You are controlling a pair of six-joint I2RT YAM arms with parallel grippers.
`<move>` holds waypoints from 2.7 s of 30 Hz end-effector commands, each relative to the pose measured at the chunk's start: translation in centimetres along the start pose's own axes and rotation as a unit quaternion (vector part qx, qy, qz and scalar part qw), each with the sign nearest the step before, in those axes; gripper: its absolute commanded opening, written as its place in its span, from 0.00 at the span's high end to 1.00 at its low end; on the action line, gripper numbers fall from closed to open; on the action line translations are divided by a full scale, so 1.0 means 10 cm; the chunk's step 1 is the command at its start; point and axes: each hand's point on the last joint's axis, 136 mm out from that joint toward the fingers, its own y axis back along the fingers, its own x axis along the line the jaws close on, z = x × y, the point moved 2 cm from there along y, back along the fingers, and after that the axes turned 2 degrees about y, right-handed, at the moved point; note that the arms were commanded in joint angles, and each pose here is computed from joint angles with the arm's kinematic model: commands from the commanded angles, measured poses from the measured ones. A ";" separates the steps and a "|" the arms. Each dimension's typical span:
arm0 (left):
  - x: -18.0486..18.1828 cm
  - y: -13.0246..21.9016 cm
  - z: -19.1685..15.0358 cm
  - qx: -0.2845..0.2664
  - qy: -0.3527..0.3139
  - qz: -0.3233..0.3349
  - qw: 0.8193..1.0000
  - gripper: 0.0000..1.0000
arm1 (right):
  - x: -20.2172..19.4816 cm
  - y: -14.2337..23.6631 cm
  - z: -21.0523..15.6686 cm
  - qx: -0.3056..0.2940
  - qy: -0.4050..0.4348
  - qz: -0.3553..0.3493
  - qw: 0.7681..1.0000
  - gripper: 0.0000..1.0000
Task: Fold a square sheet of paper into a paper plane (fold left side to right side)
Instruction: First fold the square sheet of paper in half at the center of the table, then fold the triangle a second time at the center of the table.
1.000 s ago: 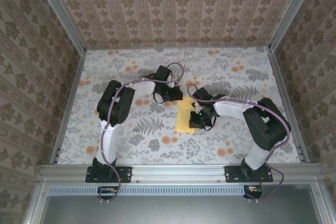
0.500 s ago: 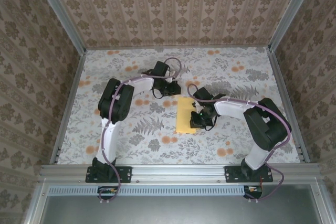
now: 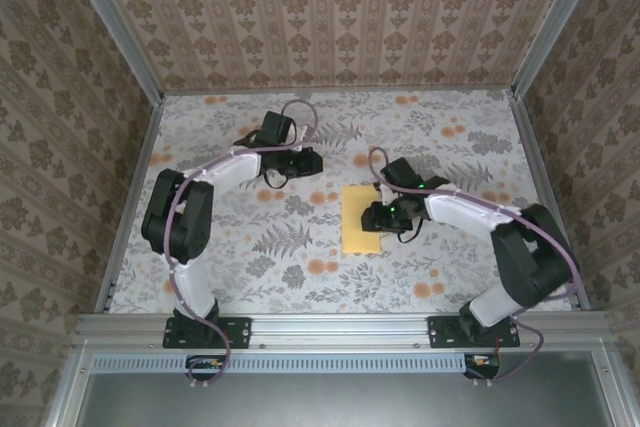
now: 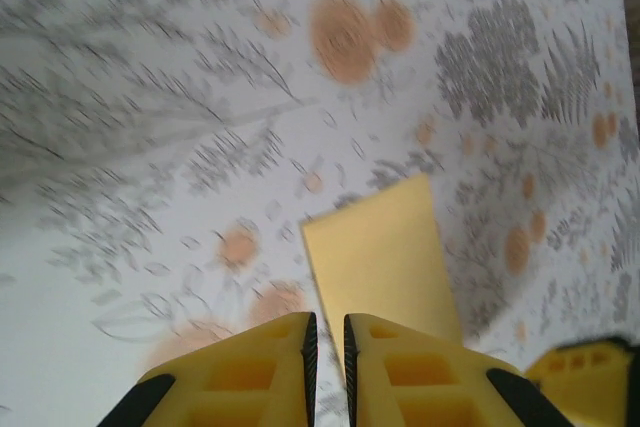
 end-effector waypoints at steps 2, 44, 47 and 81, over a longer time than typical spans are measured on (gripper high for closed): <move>-0.17 -0.25 -0.40 0.049 0.026 -0.032 0.998 0.82 | -0.13 0.26 0.27 -0.096 -0.041 0.042 0.994 0.40; -0.21 -0.68 -0.77 0.095 0.013 -0.021 0.995 0.81 | -0.09 -0.34 0.05 0.066 -0.166 0.138 0.974 0.58; -0.33 -0.49 -0.64 0.063 -0.027 -0.022 0.997 0.73 | -0.08 -0.33 0.16 0.051 -0.171 0.143 0.974 0.63; -1.01 -0.56 -1.85 0.084 -0.382 0.171 0.904 0.15 | -0.12 -0.22 0.60 0.033 -0.181 0.129 0.974 0.71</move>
